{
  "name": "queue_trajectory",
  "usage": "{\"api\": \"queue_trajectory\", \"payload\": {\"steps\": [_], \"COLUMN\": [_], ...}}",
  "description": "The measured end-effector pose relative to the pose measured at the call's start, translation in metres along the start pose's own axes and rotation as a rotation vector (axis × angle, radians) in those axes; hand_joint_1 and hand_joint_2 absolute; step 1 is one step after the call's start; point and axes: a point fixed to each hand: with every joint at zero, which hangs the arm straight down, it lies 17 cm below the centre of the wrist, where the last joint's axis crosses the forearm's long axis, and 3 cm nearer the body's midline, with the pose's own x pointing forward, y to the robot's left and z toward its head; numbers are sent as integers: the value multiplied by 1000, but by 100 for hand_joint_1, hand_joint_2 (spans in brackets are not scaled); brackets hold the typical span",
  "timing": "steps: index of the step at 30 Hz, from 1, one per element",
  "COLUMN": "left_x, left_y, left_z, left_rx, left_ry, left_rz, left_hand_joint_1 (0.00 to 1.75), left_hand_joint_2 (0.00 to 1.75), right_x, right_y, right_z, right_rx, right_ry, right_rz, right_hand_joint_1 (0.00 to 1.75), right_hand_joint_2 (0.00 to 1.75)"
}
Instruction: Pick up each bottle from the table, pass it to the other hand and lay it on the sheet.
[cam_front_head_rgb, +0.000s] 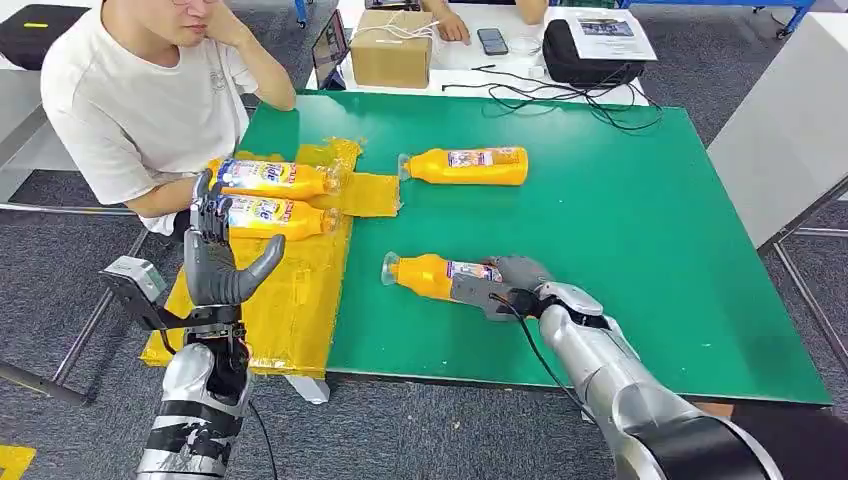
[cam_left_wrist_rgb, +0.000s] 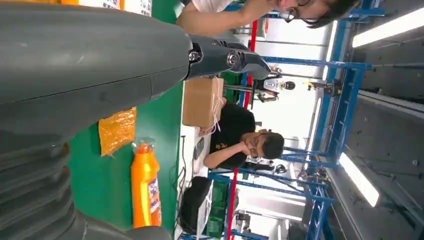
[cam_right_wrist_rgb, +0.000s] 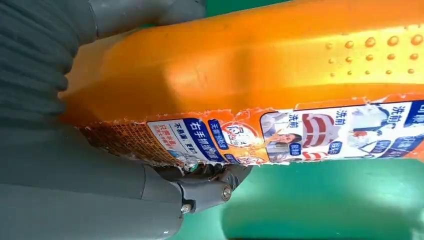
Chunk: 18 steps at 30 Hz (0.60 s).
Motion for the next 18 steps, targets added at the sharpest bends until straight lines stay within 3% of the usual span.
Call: {"api": "queue_trajectory", "payload": {"steps": [9, 14, 18], "left_x": [-2, -6, -28], "left_y": [-1, -4, -17], "left_z": [1, 2, 14], "left_rx": [-3, -11, -54], "left_ry": [5, 27, 124], "left_rz": [0, -3, -2], "left_hand_joint_1": [0, 0, 0], "left_hand_joint_2": [175, 175, 175], "right_x": [3, 52, 95], "right_y": [0, 0, -8], "right_z": [0, 3, 13], "right_rx": [-1, -86, -240], "right_ry": [-17, -243, -396], "right_rz": [-27, -245, -496], "right_hand_joint_1": [175, 175, 175], "right_hand_joint_2": [175, 175, 175]}}
